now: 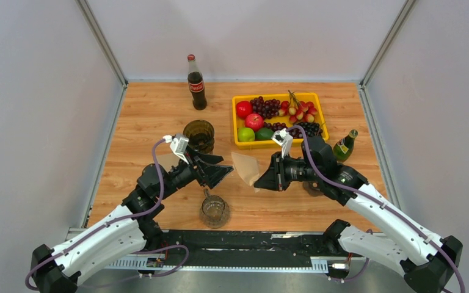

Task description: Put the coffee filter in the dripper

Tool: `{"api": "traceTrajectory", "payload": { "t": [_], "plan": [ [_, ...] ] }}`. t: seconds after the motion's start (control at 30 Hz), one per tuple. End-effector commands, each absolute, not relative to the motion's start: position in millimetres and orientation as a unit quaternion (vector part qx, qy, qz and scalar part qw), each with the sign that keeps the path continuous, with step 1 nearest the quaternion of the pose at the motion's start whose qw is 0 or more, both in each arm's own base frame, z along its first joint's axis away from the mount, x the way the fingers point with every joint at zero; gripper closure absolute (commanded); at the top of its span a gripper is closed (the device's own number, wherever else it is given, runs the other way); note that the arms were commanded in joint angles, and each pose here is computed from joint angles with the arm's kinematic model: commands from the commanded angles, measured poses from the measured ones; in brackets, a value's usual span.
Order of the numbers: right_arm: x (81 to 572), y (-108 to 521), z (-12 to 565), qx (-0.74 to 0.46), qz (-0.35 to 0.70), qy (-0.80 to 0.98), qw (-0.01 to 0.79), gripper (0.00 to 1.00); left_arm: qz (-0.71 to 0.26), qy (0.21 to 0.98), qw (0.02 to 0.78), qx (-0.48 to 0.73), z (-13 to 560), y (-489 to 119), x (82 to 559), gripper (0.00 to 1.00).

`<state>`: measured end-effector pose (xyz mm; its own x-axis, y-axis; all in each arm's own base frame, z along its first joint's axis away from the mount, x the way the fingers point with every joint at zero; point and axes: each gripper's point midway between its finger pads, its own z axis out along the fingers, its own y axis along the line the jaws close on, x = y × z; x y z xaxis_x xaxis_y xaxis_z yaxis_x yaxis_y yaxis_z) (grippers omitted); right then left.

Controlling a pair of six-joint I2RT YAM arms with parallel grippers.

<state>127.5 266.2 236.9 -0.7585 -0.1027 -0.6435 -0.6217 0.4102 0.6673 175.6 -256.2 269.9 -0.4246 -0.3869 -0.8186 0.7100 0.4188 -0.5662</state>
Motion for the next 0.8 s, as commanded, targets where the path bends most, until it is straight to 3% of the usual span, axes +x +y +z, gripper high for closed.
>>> {"api": "traceTrajectory", "payload": {
  "t": [0.0,0.77],
  "plan": [
    [132.0,270.5,268.9,-0.244,0.512,0.765,0.305,0.91,-0.525,0.656,0.528,0.124,270.9,-254.4,173.8,0.13],
    [130.4,274.2,273.0,-0.253,0.522,0.756,0.301,0.91,-0.532,0.665,0.512,0.11,263.1,-261.7,179.1,0.15]
  ]
}}
